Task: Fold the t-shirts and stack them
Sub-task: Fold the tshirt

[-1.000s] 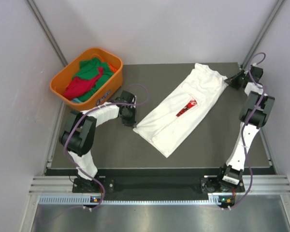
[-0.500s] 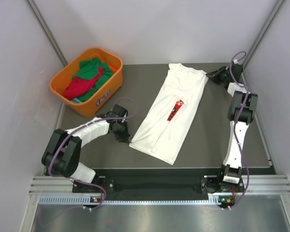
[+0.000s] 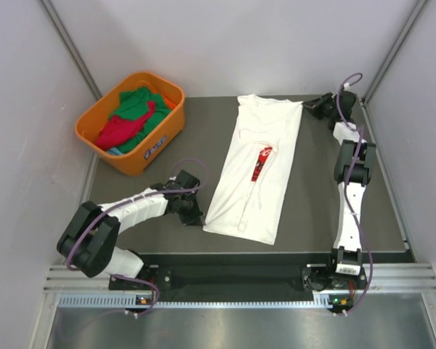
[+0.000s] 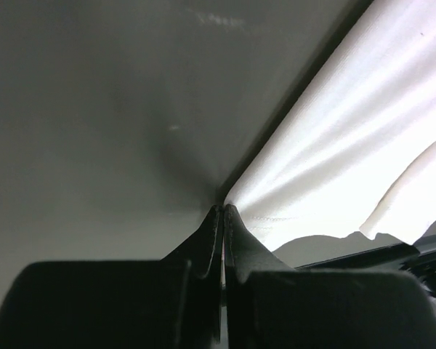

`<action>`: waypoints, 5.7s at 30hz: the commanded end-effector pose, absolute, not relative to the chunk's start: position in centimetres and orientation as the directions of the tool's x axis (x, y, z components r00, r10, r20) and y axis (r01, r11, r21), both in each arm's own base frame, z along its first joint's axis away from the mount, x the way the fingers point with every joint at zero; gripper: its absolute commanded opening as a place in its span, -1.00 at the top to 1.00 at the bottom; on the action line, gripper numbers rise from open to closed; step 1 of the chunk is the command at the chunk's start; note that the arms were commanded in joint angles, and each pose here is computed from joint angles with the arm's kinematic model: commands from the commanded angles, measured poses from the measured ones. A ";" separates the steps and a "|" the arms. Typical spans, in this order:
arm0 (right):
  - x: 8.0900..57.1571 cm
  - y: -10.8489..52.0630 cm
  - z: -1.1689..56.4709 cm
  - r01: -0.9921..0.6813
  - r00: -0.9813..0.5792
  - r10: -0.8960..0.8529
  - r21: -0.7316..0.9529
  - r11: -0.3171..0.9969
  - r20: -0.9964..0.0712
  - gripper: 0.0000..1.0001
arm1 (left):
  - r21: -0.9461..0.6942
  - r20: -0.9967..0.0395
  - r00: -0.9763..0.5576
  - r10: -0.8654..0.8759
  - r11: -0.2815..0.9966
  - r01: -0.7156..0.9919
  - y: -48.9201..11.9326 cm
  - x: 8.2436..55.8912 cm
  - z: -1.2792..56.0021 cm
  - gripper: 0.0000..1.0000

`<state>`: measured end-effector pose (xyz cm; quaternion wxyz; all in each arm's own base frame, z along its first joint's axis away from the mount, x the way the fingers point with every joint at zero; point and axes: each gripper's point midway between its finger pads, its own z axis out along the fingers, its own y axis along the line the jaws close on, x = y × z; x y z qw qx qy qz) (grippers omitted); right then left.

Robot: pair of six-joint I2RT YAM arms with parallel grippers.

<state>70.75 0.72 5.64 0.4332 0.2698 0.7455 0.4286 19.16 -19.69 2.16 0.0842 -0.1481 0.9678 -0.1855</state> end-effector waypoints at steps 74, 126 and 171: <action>12.8 8.7 1.5 0.369 -0.900 0.370 0.050 0.928 -0.230 0.77 | -0.540 -0.176 -0.982 -0.068 0.841 0.038 -25.3 13.4 5.3 0.29; 14.2 22.6 4.8 0.017 -0.964 0.036 0.072 0.997 -0.264 0.53 | -0.613 -0.226 -0.953 -0.203 0.790 -0.023 -21.0 21.3 6.2 0.17; 14.4 19.5 6.1 -0.055 -0.970 -0.037 0.068 0.996 -0.242 0.24 | -0.580 -0.253 -0.966 -0.051 0.807 0.109 -24.2 16.3 5.3 -0.12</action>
